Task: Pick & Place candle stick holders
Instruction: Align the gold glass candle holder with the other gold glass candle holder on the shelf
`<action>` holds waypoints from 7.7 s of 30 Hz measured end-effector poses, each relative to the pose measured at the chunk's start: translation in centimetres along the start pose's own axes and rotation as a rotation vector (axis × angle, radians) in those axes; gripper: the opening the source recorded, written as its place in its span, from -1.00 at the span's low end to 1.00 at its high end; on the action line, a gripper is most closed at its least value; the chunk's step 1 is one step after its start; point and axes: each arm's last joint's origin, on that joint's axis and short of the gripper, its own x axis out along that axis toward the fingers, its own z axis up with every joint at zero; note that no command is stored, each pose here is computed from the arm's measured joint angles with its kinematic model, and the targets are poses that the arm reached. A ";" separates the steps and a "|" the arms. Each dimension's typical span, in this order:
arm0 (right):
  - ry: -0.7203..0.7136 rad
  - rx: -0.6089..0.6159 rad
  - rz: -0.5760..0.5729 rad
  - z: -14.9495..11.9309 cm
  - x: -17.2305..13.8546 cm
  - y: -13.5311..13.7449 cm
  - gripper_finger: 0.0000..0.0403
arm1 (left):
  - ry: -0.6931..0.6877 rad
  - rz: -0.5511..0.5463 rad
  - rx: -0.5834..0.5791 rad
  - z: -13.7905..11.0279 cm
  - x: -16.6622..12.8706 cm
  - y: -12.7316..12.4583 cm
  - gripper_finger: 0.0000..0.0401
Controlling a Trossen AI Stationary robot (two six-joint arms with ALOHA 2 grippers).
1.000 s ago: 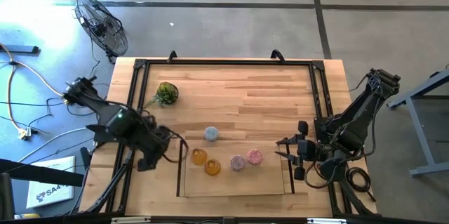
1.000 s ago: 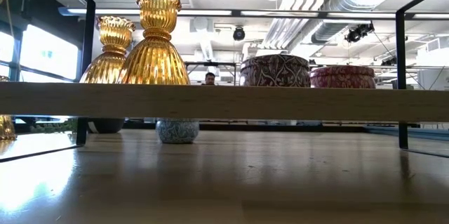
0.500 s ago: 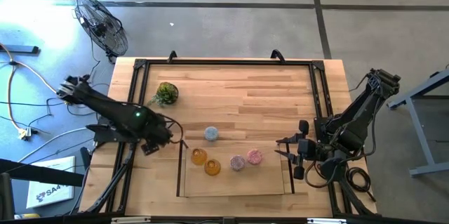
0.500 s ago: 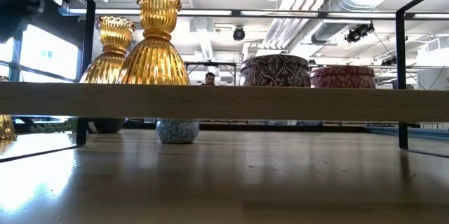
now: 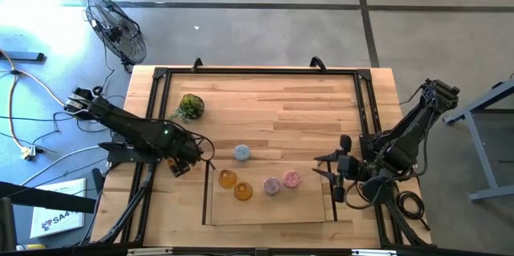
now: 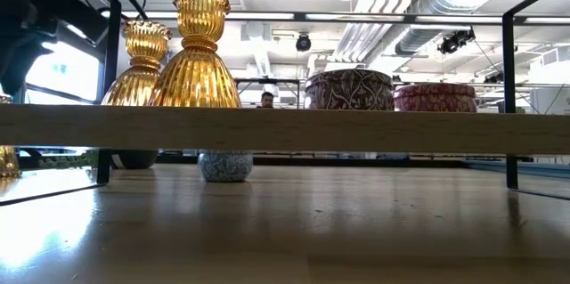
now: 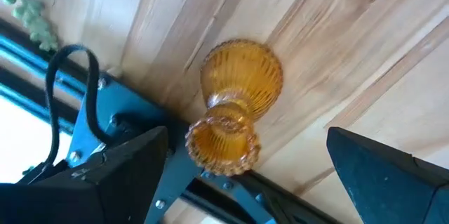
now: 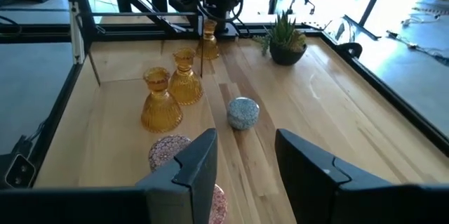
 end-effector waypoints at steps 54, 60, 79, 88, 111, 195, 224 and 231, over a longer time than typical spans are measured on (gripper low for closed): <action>0.024 0.039 0.057 0.5 0.8 -0.1 -0.30 | 0.096 -0.103 0.018 -1.1 7.9 0.7 -0.05; 0.009 0.035 0.068 0.7 0.8 0.0 -0.30 | 0.013 -0.133 0.060 -0.3 6.1 -0.1 -0.06; 0.033 -0.003 0.065 0.1 1.5 0.7 -0.30 | -0.132 -0.065 0.031 0.4 -2.0 -0.3 -0.39; 0.061 -0.026 0.077 -0.5 2.0 1.3 -0.30 | -0.150 -0.107 0.020 0.7 -2.0 -0.7 -0.20; 0.049 -0.023 0.074 -0.4 2.0 1.4 -0.30 | -0.192 -0.105 0.125 1.8 -1.3 -2.1 0.57; 0.036 -0.027 0.114 -0.1 2.0 1.6 -0.30 | -0.222 -0.166 0.176 3.1 -12.5 -1.7 -0.22; 0.054 -0.032 0.149 -0.2 1.9 1.7 -0.30 | -0.562 -0.424 0.729 6.0 -13.5 -17.4 -0.17; 0.054 -0.025 0.177 -0.4 1.2 2.2 -0.30 | -0.548 -0.432 0.711 6.2 -12.7 -18.4 -0.22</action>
